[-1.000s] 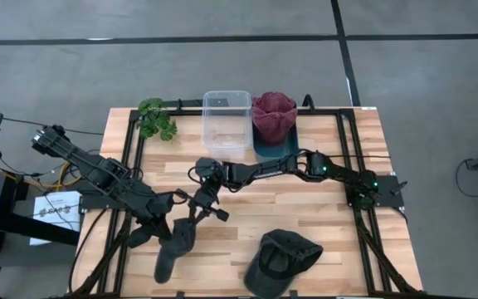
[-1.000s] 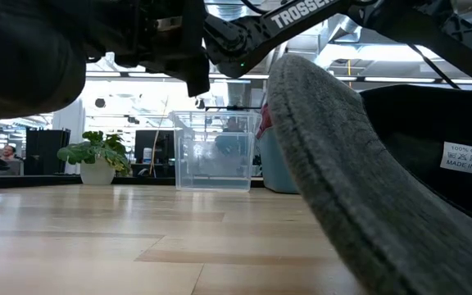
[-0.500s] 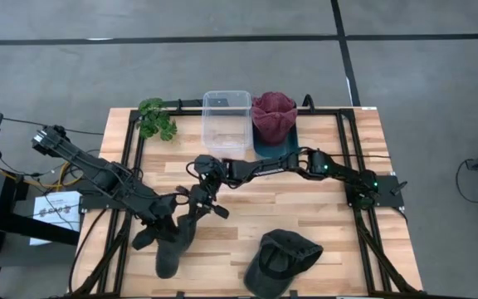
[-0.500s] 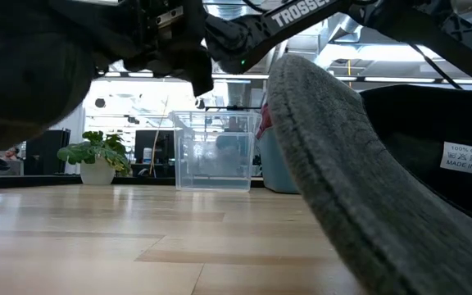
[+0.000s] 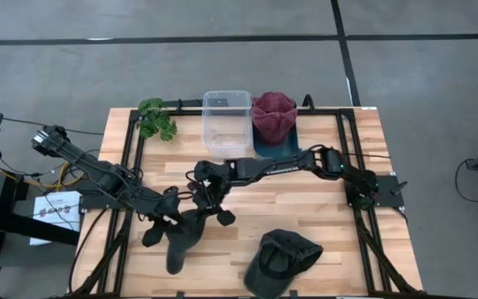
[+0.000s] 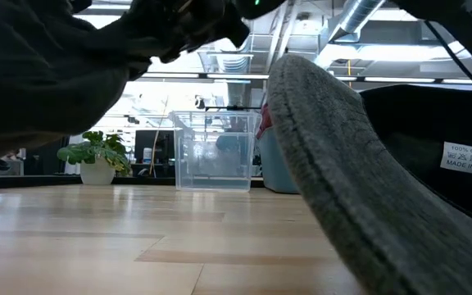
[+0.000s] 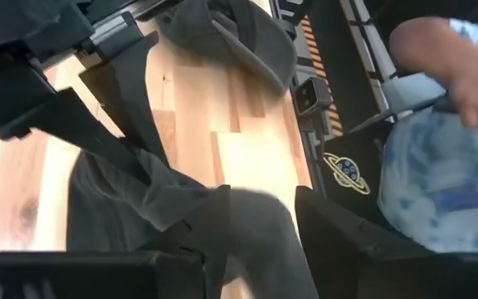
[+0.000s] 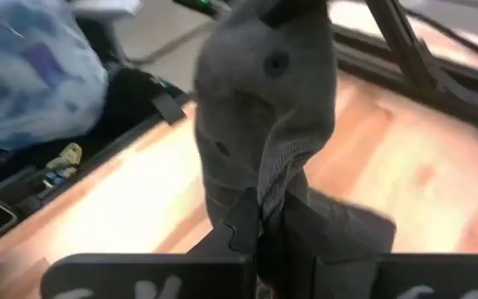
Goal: Pick & Place hat
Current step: Put the left black cap into the transparent bin
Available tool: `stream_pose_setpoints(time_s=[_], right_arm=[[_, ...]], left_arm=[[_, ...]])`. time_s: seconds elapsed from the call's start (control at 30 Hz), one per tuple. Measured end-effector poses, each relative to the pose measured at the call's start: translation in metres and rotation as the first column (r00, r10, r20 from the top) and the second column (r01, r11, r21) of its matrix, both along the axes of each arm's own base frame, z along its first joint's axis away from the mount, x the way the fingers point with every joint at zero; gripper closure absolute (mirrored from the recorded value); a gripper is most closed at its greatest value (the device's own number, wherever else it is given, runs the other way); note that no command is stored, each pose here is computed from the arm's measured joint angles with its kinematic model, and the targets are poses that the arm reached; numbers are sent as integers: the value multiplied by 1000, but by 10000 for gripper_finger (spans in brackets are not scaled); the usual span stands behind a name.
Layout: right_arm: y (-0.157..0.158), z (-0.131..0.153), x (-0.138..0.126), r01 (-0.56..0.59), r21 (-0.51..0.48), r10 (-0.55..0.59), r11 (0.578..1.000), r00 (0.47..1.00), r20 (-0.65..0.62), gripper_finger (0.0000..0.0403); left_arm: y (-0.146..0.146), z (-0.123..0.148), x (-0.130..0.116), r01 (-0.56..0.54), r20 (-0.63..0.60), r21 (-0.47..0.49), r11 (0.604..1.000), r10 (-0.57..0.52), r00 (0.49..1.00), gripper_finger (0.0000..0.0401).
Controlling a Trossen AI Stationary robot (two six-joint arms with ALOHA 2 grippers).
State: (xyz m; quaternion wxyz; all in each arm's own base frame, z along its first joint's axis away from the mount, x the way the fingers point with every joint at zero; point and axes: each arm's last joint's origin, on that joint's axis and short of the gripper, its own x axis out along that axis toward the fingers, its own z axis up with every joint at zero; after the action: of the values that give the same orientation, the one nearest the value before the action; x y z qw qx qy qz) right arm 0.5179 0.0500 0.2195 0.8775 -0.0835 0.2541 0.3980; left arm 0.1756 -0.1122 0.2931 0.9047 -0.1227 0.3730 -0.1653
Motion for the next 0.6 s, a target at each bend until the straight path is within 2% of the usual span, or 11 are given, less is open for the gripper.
stream_pose_setpoints(time_s=[0.13, 0.37, 0.6], right_arm=[[6, 13, -9, 20, -35, -21, 999, 999, -29, 388], [13, 54, -30, 67, -62, -69, 996, 997, -33, 388], [13, 100, -57, 142, -29, -144, 989, 987, -74, 388]], left_arm=[[0, 0, 0, 6, 13, 21, 1000, -6, 1000, 268], [1, 0, 0, -5, 19, 29, 1000, 5, 1000, 269], [1, 1, 1, 22, 46, 67, 998, -25, 999, 270]])
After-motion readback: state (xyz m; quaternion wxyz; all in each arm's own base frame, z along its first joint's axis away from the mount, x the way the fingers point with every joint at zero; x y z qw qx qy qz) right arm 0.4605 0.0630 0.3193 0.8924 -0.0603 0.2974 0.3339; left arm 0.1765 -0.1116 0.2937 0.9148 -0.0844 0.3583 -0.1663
